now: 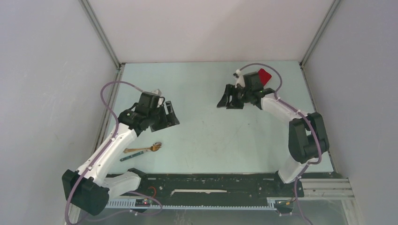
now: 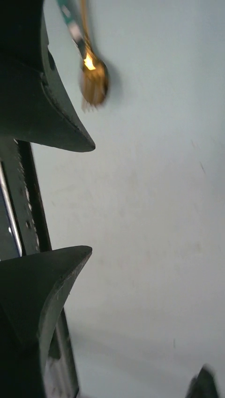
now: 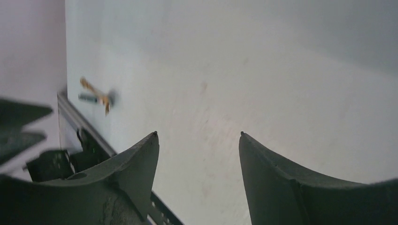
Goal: Fold the napkin into a case and place the utensils inside
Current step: Pick up the utensils from the corner of the board.
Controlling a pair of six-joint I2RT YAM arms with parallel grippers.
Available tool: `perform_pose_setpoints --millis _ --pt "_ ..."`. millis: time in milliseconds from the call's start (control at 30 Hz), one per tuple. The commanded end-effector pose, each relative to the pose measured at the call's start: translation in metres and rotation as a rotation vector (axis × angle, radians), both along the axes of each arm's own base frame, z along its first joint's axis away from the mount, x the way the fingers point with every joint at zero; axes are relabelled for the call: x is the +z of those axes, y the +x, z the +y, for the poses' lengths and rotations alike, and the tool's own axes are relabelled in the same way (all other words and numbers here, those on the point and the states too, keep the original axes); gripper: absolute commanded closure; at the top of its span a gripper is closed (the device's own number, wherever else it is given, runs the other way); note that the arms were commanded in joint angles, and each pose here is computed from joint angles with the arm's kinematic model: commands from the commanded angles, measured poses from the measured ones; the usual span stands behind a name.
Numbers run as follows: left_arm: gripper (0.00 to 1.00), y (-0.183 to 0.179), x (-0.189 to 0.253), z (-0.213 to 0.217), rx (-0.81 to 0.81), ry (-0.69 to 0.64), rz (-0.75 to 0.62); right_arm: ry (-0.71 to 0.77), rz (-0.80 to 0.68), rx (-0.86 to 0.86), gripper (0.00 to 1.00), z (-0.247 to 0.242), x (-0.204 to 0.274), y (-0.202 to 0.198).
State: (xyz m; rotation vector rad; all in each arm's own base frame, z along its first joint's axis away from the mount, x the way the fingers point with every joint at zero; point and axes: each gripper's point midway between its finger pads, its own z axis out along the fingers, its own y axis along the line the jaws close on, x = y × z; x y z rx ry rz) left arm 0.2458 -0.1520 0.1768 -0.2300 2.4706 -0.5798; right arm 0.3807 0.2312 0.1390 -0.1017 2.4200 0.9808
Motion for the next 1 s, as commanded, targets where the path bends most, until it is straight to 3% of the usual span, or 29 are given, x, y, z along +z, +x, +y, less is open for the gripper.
perform_pose_setpoints --millis 0,67,133,267,400,567,967 --pt "0.2 -0.034 -0.033 0.07 0.102 0.332 0.22 -0.009 -0.029 0.217 0.29 0.047 -0.002 -0.064" --pt "0.21 -0.045 -0.046 0.092 0.168 0.419 0.3 -0.023 -0.042 0.276 0.29 0.063 -0.004 -0.085" --pt "0.22 -0.054 -0.059 0.11 0.313 0.408 0.352 0.0 -0.037 0.333 0.3 0.077 -0.007 -0.104" --pt "0.3 -0.058 -0.073 0.143 0.722 0.183 0.29 0.032 -0.026 0.403 0.31 0.093 -0.01 -0.131" --pt "0.39 -0.056 -0.078 0.164 0.984 0.031 0.192 0.052 -0.022 0.433 0.31 0.097 -0.014 -0.145" --pt "0.4 -0.062 -0.096 0.175 1.109 -0.042 0.306 0.069 -0.037 0.431 0.31 0.093 -0.013 -0.148" --pt "0.51 -0.058 -0.136 0.164 1.187 -0.12 0.462 0.158 -0.012 0.396 0.32 0.082 -0.015 -0.143"
